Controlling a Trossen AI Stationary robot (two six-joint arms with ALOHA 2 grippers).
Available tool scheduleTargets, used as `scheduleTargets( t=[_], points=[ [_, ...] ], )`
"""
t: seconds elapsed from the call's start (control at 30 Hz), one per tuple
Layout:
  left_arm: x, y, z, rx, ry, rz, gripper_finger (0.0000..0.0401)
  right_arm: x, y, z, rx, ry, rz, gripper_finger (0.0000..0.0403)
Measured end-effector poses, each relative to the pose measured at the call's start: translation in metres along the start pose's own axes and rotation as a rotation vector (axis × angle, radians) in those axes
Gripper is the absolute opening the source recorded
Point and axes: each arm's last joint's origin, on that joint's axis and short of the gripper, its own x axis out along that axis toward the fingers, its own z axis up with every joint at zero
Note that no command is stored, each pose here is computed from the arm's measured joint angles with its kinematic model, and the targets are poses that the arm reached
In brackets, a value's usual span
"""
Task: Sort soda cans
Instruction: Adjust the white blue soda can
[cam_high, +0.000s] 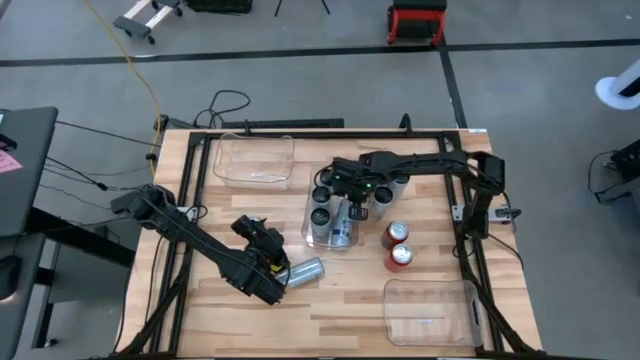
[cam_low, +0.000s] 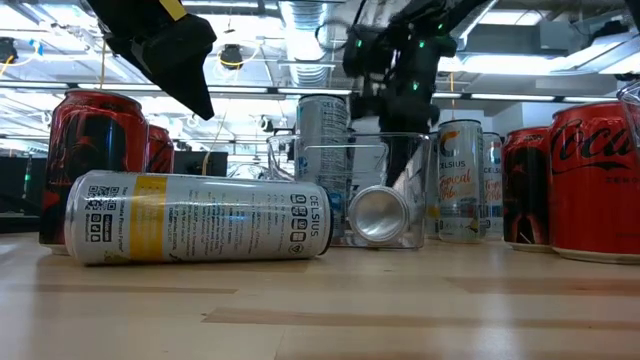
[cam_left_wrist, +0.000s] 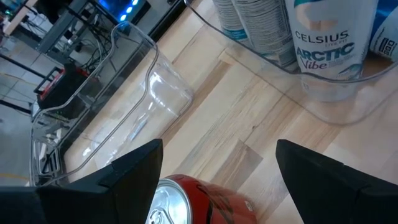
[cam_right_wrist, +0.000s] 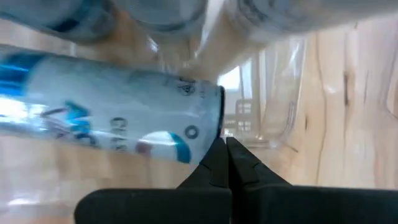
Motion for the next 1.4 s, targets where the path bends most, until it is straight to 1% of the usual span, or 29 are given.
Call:
scheduleTargets(
  t=[0.13,0.37,0.57,0.67,0.73,0.8,0.9,1.0,1.13,1.2,1.3,1.4],
  points=[
    [0.000,0.000,0.000,0.003,-0.001,0.000,0.0306,-0.015,0.002,0.001,-0.003,-0.062,0.054,0.0000],
    [0.000,0.000,0.000,0.001,-0.001,0.000,0.0306,-0.023,0.007,0.002,0.031,-0.092,0.053,0.0000],
    [0.000,0.000,0.000,0.005,-0.001,0.000,0.0306,-0.023,0.008,0.004,-0.015,-0.109,0.051,0.0003],
    [0.000,0.000,0.000,0.003,-0.002,0.000,0.0306,-0.024,0.003,0.005,-0.010,-0.129,0.043,0.0017],
    [0.000,0.000,0.000,0.000,-0.002,0.000,0.0306,-0.028,0.000,0.004,-0.009,-0.143,0.035,0.0033],
    [0.000,0.000,0.000,0.001,-0.002,-0.001,0.0306,-0.034,-0.003,0.002,-0.036,-0.151,0.029,0.0054],
    [-0.002,-0.001,-0.001,0.006,-0.005,-0.006,0.0306,-0.041,-0.002,-0.002,-0.133,-0.158,0.072,0.0095],
    [-0.004,-0.001,-0.003,0.007,-0.009,-0.011,0.0306,-0.046,0.006,-0.001,-0.266,-0.181,0.089,0.0150],
    [-0.006,-0.001,-0.004,-0.015,-0.011,-0.014,0.0306,-0.037,0.024,0.002,-0.486,-0.161,0.096,0.0232],
    [-0.006,-0.002,-0.004,-0.025,-0.012,-0.015,0.0306,-0.029,0.035,0.004,-0.585,-0.131,0.083,0.0263],
    [-0.007,-0.002,-0.005,-0.025,-0.015,-0.020,0.0306,-0.017,0.049,0.005,-0.688,-0.076,0.051,0.0286],
    [-0.008,-0.002,-0.005,-0.021,-0.016,-0.021,0.0306,-0.007,0.057,0.007,-0.750,-0.050,0.048,0.0290]
  ],
)
